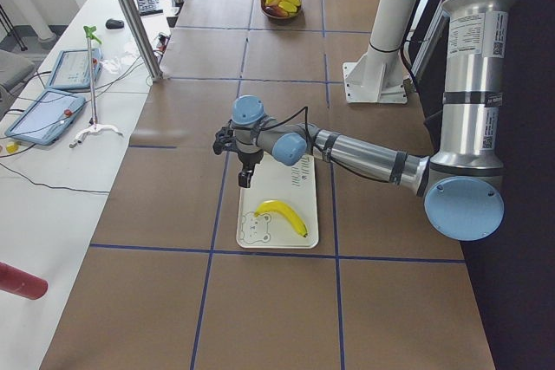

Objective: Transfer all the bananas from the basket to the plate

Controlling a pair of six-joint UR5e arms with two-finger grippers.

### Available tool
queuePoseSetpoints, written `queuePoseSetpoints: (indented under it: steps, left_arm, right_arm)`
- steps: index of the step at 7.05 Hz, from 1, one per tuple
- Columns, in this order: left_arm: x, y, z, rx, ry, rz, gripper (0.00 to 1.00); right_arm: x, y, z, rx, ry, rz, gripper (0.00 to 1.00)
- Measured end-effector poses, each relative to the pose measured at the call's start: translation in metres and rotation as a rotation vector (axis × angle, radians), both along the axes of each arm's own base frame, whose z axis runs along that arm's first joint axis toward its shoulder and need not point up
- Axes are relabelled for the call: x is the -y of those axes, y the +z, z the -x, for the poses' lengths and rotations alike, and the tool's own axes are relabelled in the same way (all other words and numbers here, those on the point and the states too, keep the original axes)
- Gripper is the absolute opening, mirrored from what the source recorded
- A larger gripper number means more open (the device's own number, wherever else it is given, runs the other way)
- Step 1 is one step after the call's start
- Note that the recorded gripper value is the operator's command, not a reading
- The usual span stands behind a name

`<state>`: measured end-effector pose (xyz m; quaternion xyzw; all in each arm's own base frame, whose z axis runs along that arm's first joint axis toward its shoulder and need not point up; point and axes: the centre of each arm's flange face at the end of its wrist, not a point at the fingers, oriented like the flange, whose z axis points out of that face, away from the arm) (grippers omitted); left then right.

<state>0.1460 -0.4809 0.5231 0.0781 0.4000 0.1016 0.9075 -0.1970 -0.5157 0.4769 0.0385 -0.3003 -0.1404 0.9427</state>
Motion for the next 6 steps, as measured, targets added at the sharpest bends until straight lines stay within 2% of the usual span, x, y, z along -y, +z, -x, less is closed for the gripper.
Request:
queuePoseSetpoints:
  steps: [6]
  left_arm:
    - [0.0,0.0,0.0,0.0,-0.001,0.0,1.0]
  right_arm:
    - [-0.014,0.026,0.016,-0.01,-0.041,0.02,0.98]
